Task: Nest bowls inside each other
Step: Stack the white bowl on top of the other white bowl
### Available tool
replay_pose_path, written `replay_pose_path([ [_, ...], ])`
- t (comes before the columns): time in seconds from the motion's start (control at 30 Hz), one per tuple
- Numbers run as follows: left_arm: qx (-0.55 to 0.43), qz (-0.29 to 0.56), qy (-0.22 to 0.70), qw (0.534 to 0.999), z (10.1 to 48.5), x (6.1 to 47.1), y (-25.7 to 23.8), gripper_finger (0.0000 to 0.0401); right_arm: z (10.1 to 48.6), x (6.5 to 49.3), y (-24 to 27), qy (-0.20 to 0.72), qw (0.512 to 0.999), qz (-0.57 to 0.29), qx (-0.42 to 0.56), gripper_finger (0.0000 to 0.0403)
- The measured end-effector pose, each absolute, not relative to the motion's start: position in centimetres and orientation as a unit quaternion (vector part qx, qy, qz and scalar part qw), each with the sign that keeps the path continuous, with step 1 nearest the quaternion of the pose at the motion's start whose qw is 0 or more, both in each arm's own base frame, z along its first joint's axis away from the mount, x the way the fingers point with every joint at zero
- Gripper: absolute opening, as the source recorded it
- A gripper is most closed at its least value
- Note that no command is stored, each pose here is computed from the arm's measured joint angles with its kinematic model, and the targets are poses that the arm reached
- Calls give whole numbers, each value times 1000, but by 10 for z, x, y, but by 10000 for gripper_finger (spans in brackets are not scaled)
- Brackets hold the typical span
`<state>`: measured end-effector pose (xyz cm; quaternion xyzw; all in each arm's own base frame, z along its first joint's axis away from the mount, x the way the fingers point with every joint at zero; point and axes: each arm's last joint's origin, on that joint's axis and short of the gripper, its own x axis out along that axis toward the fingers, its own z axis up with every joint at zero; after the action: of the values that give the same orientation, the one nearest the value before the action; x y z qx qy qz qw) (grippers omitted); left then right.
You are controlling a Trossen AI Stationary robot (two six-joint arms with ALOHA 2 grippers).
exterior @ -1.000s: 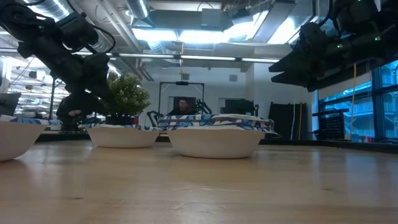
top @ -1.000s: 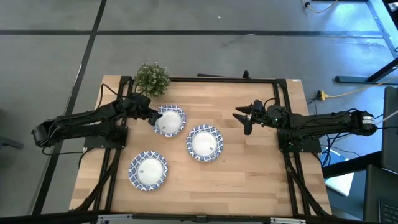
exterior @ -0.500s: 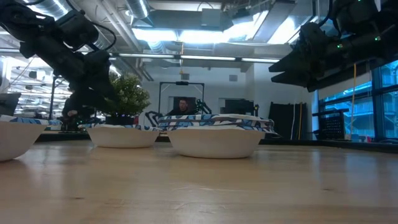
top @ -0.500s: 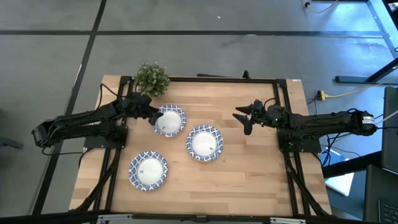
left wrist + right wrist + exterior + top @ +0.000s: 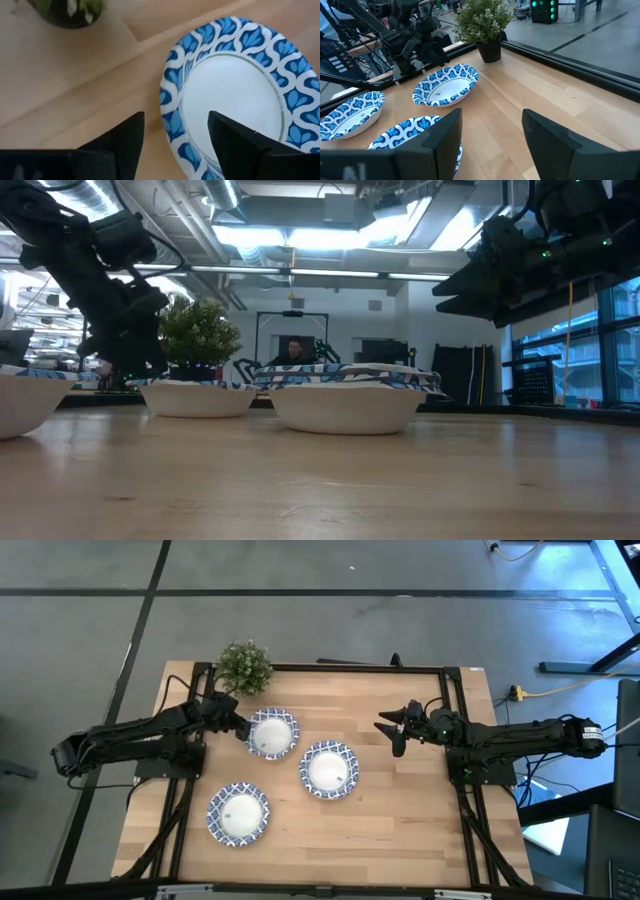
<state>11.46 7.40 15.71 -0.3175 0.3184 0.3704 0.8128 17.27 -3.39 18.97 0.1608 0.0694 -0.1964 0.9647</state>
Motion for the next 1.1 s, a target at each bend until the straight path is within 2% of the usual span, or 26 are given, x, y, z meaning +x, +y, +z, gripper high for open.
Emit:
replay_pose_path([
  [0.23,-343,361,320,806,156,115,73,214,190,173,-34,70,965,-196,161,209],
  [0.53,-375,382,352,768,144,118,75,214,190,173,-34,70,965,-196,161,209],
  [0.8,-392,363,370,760,139,122,75,211,190,173,-34,70,965,-196,161,209],
  [0.93,-393,363,370,759,138,122,76,194,190,173,-34,69,965,-196,161,209],
  [1.1,-398,354,371,761,138,122,75,156,190,173,-34,69,965,-196,161,209],
])
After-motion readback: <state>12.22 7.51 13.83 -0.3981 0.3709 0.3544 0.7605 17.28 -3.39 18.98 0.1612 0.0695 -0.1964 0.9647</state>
